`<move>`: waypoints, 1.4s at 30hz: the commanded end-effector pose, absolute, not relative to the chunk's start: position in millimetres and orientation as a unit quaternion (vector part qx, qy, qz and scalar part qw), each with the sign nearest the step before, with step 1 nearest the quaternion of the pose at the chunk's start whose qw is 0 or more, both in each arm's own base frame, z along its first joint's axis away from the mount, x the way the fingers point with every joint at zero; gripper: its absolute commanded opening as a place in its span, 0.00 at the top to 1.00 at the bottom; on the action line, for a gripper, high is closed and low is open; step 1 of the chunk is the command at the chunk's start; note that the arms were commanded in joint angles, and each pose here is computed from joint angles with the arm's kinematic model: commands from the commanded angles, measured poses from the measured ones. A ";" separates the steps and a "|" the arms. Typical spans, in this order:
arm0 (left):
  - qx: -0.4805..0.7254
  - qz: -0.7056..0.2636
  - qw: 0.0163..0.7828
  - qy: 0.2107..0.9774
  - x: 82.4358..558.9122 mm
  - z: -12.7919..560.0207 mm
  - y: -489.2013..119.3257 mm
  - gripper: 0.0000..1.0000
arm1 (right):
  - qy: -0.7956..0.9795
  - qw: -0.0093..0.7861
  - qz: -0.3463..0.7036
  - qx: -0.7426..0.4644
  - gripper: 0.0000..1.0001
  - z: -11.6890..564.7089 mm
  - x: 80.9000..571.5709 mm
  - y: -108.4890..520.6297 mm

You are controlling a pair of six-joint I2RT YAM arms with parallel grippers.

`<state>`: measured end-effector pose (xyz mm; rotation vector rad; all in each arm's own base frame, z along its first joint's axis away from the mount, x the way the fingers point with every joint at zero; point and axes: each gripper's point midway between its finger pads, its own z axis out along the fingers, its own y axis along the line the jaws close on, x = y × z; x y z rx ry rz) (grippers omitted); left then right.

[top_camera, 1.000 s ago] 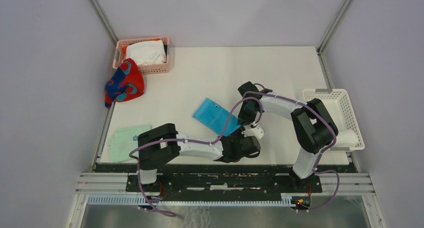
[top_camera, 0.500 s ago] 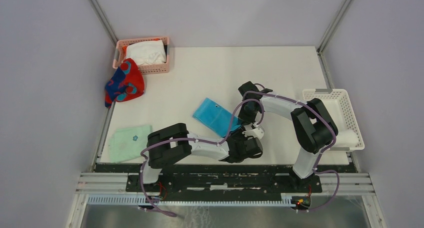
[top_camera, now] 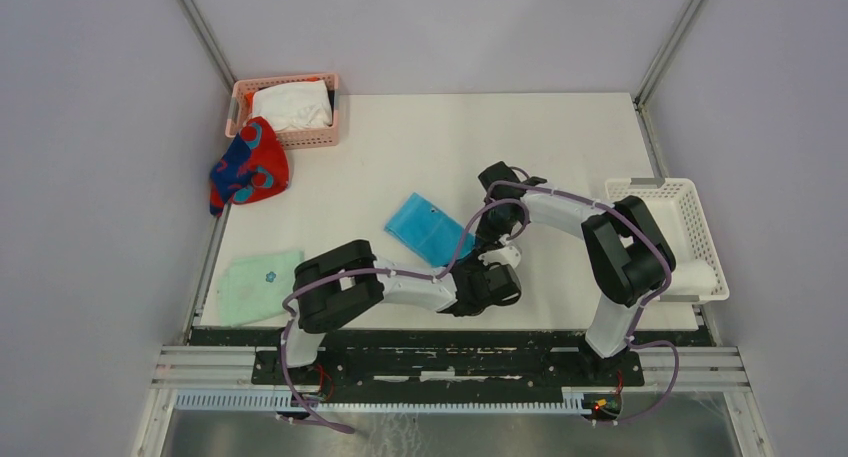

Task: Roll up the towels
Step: Roll the towel at the center of the board.

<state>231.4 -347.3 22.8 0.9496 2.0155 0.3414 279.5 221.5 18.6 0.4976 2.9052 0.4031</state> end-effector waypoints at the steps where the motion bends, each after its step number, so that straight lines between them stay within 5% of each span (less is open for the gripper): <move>1: 0.366 0.118 0.366 0.847 223.1 -8.5 -324.5 0.77 | 0.969 0.103 0.170 0.148 0.97 33.9 291.8 232.3; 6: 0.324 -0.027 0.324 0.888 209.5 1.4 -339.9 0.94 | 0.950 0.150 0.235 0.144 0.82 64.4 309.0 238.0; 16: 0.187 -0.305 0.208 0.910 212.0 28.5 -345.6 0.97 | 0.910 0.238 0.303 0.153 0.47 103.7 320.7 220.7; 33: -0.063 -0.465 0.070 0.880 235.0 16.1 -311.4 0.97 | 0.867 0.229 0.407 0.172 0.34 61.5 308.4 245.1; 42: -0.091 -0.456 0.060 0.884 235.1 6.8 -305.7 0.97 | 0.870 0.184 0.420 0.181 0.41 26.9 305.2 267.9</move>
